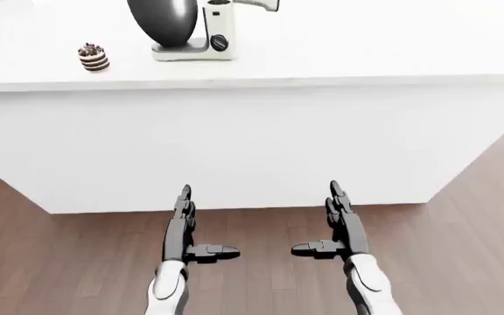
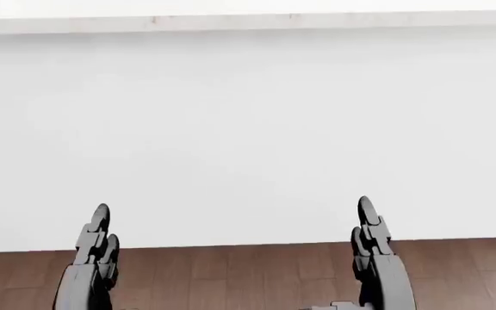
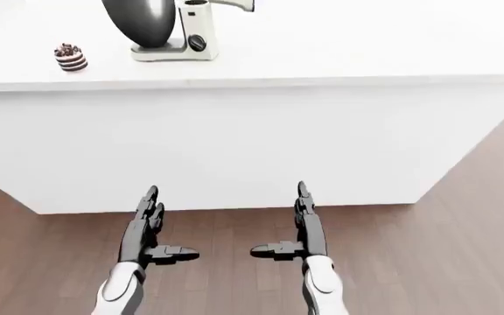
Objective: Place the cake in the stand mixer bowl.
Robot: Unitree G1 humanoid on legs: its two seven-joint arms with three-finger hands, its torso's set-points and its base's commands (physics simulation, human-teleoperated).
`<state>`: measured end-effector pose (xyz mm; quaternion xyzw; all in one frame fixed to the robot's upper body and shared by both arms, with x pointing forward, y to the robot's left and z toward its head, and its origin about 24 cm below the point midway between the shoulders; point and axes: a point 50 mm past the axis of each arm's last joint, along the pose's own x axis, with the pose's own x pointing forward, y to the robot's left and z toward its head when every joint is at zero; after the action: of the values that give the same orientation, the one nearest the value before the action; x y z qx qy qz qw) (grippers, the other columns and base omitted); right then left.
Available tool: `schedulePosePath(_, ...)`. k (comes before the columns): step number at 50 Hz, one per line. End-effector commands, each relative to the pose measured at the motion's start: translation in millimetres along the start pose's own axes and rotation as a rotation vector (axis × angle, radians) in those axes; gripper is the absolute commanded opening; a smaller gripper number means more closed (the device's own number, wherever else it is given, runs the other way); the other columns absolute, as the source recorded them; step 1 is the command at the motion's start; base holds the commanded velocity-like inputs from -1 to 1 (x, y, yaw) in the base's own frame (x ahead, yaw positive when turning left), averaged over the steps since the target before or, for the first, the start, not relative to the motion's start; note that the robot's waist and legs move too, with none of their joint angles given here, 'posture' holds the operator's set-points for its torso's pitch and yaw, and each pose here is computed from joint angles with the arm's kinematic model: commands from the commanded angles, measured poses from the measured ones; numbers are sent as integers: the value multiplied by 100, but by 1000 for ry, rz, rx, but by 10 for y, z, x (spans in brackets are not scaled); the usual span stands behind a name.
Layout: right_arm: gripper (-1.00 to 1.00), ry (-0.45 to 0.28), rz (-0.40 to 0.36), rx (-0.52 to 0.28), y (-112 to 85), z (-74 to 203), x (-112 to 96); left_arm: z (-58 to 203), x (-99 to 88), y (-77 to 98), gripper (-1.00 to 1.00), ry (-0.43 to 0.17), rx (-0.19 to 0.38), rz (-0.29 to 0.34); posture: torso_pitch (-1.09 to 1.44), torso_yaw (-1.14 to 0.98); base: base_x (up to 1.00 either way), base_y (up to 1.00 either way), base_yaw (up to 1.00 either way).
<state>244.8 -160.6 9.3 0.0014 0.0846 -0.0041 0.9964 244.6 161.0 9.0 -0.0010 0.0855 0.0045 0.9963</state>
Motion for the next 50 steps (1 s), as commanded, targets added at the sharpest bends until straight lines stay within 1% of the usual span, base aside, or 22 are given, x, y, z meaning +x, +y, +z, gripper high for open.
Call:
schedulePosePath(1,100,-156,-9,3,-4,295,49,323,21,5,100,-179,16,-4,0,0,0,0,0)
schedulePosePath(4,100,-155,-8,4,-5,303,47,336,6,-24,100,-180,28,-8,0,0,0,0,0)
schedulePosePath(8,100,-157,-7,-1,-8,338,31,354,-14,-3,100,-188,34,-3,0,0,0,0,0)
schedulePosePath(9,100,-167,-5,-17,-5,353,34,359,-13,-2,100,-189,35,-2,0,0,0,0,0)
schedulePosePath(12,100,-178,-13,-36,-11,384,52,379,-8,-1,100,-193,45,0,0,0,0,0,0)
schedulePosePath(16,100,-197,-13,-52,-20,486,59,466,16,0,100,-208,59,2,0,0,0,0,0)
schedulePosePath(18,100,-210,-21,-66,-41,564,64,575,17,-2,100,-225,72,5,0,0,0,0,0)
schedulePosePath(22,100,-241,-17,-84,-45,706,74,729,102,5,100,-254,94,16,0,0,0,0,0)
schedulePosePath(23,100,-250,-18,-100,-45,758,88,809,111,6,100,-265,97,18,0,0,0,0,0)
schedulePosePath(26,100,-280,-15,-109,-45,882,104,937,113,-17,100,-285,107,16,0,0,0,0,0)
schedulePosePath(29,100,-317,-14,-114,-52,1005,106,1126,51,-33,100,-322,114,18,0,0,0,0,0)
schedulePosePath(31,100,-333,-13,-123,-50,1076,82,1160,23,-34,100,-331,118,18,0,0,0,0,0)
schedulePosePath(34,100,-354,-22,-146,-67,1180,60,1281,-28,-42,100,-355,121,16,0,0,0,0,0)
schedulePosePath(37,100,-364,-26,-158,-59,1248,37,1302,2,-48,100,-357,126,18,0,0,0,0,0)
schedulePosePath(44,100,-409,-37,-192,-57,1497,-17,1542,-79,-37,100,-402,125,19,0,0,0,0,0)
schedulePosePath(48,100,-414,-44,-193,-51,1502,-27,1588,-139,-48,100,-417,128,18,0,0,0,0,0)
schedulePosePath(49,100,-398,-52,-196,-60,1478,-16,1589,-148,-55,100,-418,130,17,0,0,0,0,0)
schedulePosePath(50,100,-401,-53,-196,-59,1477,-19,1579,-141,-60,100,-417,134,17,0,0,0,0,0)
